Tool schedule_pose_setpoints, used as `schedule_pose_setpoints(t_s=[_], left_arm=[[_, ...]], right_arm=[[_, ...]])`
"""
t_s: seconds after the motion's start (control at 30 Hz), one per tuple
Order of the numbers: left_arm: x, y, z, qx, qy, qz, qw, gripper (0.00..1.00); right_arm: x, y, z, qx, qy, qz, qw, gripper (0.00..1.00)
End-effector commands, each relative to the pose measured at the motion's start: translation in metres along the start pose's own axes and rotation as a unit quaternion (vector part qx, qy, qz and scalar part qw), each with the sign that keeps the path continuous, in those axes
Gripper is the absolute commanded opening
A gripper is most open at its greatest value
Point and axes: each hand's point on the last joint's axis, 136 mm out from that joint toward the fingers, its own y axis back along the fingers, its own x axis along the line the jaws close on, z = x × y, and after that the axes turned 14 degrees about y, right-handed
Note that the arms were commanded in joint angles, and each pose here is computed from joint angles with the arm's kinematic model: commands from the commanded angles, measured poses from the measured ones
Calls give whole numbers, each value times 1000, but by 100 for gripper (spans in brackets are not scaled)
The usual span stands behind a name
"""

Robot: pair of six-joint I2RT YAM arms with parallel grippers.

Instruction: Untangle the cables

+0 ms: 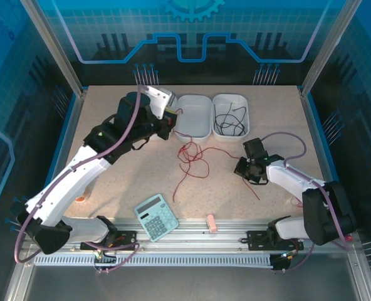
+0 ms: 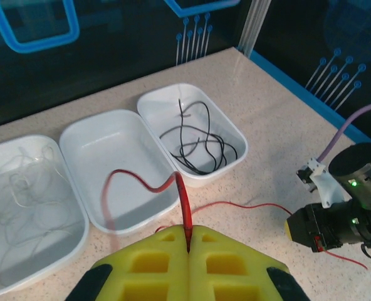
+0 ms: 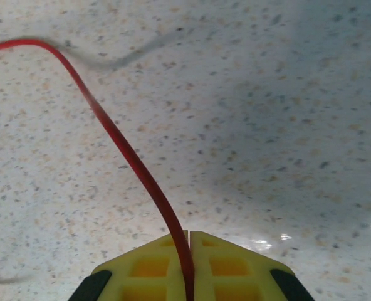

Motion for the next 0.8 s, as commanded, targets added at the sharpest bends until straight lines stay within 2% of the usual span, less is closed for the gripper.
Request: schedule_pose_setpoints(t_s=[0.0, 0.2, 0.47, 0.6, 0.77], left_arm=[[6, 28, 25, -49, 3, 14, 999, 0], [-2, 50, 53, -95, 3, -2, 995, 0], [-30, 70, 79, -135, 13, -69, 988, 0], [-33, 63, 90, -151, 9, -72, 986, 0], [-29, 29, 99, -151, -3, -56, 987, 0]], right_arm=[[-21, 4, -8, 8, -6, -34, 999, 0], [-25, 13, -2, -3, -16, -29, 999, 0], [-22, 31, 3, -30, -13, -13, 999, 0], [-18, 38, 4, -40, -15, -1, 999, 0], [-17, 48, 6, -54, -16, 6, 998, 0]])
